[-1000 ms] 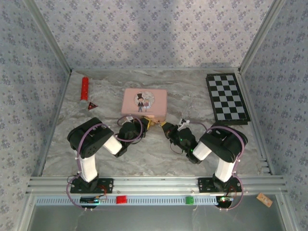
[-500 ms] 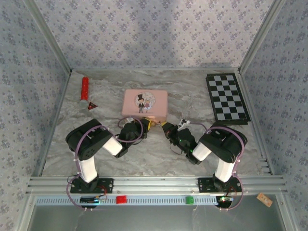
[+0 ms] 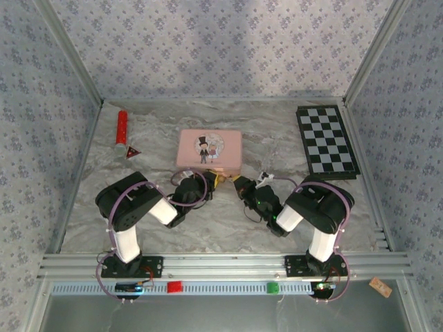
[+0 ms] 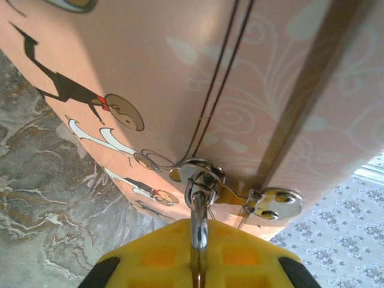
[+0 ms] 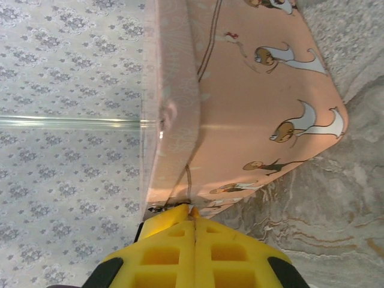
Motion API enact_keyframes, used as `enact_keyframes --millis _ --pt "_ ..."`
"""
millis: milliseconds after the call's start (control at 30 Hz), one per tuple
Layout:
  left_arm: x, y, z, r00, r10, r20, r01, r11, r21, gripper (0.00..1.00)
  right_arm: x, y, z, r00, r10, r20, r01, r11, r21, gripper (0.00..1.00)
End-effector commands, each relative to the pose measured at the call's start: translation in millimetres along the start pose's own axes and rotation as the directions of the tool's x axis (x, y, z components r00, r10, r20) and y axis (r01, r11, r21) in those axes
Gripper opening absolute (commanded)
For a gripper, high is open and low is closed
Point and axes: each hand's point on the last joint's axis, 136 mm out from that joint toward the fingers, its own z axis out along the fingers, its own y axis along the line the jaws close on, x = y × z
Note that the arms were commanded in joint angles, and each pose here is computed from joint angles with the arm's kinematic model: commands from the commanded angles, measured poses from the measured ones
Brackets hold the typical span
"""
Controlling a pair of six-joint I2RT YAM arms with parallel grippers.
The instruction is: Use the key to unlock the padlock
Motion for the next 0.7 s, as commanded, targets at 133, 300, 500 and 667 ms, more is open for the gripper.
enact_keyframes --millis 133,300,500,667 --pt "16 -28 3 0.999 -0.017 -0.034 0.02 0.997 0.079 0.03 5 -4 3 1.0 0.016 0.013 -0.016 1.0 0.009 0.0" --pt "15 -29 1 1.0 0.007 -0.021 -0.005 0.998 0.07 0.03 12 -4 4 0.999 0.028 -0.016 -0.028 1.0 0.008 0.0" --pt "14 -30 0 1.0 0.019 -0.015 -0.018 0.998 0.067 0.03 20 -3 6 0.998 0.04 -0.049 -0.039 0.999 0.006 0.0" --pt "15 -31 0 0.999 0.034 -0.016 -0.033 0.998 0.062 0.03 24 0 7 0.997 0.039 -0.065 -0.04 0.999 -0.003 0.0"
